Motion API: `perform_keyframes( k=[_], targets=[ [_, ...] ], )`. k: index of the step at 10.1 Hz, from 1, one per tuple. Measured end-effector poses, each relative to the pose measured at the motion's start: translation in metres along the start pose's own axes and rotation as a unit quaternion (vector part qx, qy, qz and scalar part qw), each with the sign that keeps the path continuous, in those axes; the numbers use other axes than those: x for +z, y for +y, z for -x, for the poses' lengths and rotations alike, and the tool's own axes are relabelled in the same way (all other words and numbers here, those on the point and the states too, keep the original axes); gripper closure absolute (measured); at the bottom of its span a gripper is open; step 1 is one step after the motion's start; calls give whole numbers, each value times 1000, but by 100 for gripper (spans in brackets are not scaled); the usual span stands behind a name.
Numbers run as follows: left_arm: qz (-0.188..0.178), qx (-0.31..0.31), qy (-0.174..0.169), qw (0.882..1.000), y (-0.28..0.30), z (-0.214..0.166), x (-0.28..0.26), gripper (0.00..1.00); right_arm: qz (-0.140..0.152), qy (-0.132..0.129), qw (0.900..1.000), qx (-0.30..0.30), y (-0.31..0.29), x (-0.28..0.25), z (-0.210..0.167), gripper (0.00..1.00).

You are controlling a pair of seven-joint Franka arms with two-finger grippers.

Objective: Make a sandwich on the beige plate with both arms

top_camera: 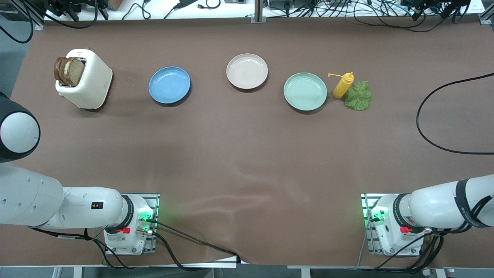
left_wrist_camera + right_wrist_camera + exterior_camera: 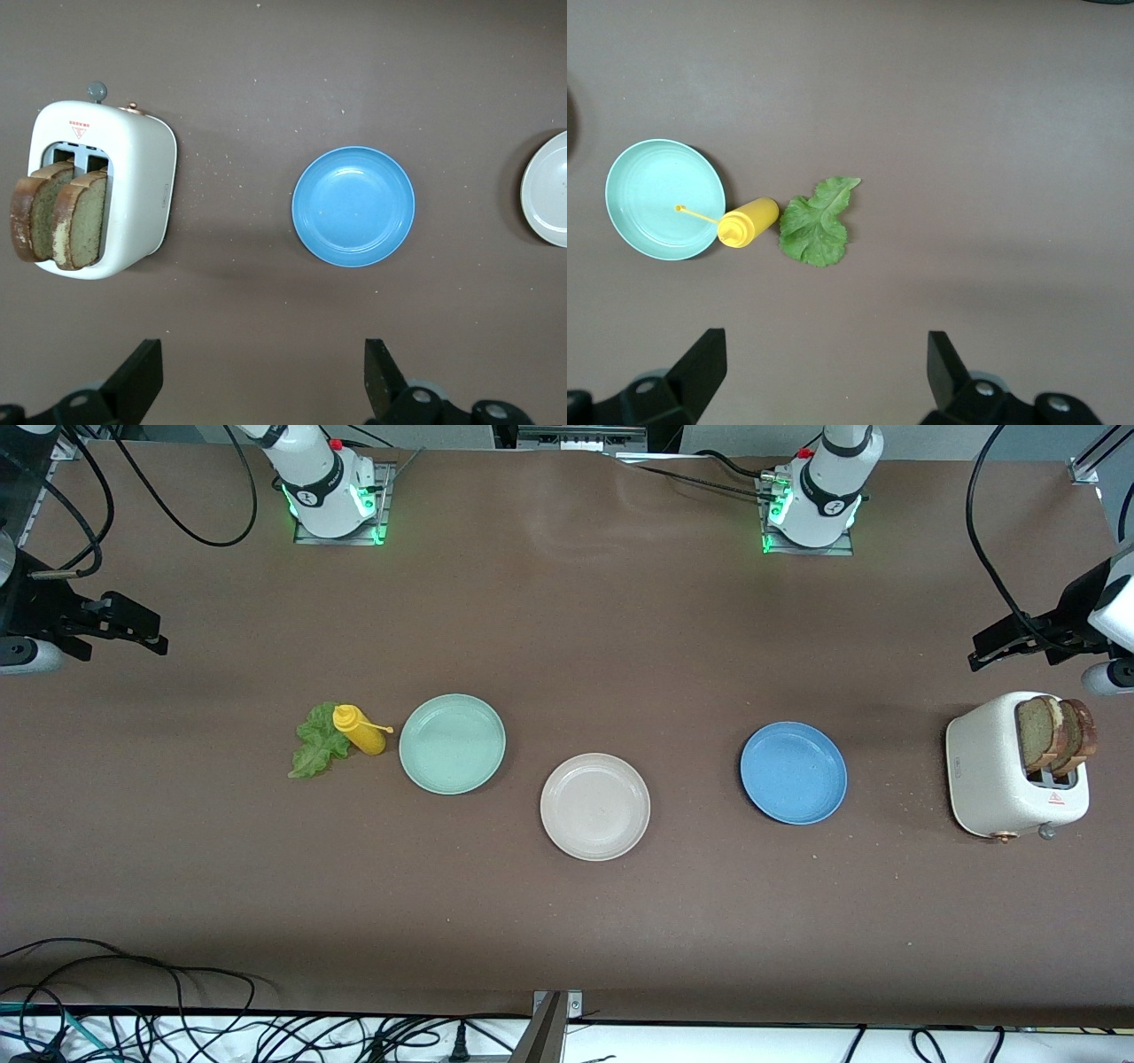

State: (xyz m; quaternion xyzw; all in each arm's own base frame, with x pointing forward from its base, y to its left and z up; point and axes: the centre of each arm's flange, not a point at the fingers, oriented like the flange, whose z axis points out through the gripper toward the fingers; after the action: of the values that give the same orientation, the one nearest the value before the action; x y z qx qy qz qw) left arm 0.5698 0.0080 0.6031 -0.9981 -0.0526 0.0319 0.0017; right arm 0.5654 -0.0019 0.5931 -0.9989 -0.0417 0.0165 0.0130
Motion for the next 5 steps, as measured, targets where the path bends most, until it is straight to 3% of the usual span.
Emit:
perform_keyframes(
  k=[5],
  targets=[
    [0, -1, -7, 1000, -2, -4, 7, 0, 0, 0, 1000, -8, 3, 0, 0, 0]
  ],
)
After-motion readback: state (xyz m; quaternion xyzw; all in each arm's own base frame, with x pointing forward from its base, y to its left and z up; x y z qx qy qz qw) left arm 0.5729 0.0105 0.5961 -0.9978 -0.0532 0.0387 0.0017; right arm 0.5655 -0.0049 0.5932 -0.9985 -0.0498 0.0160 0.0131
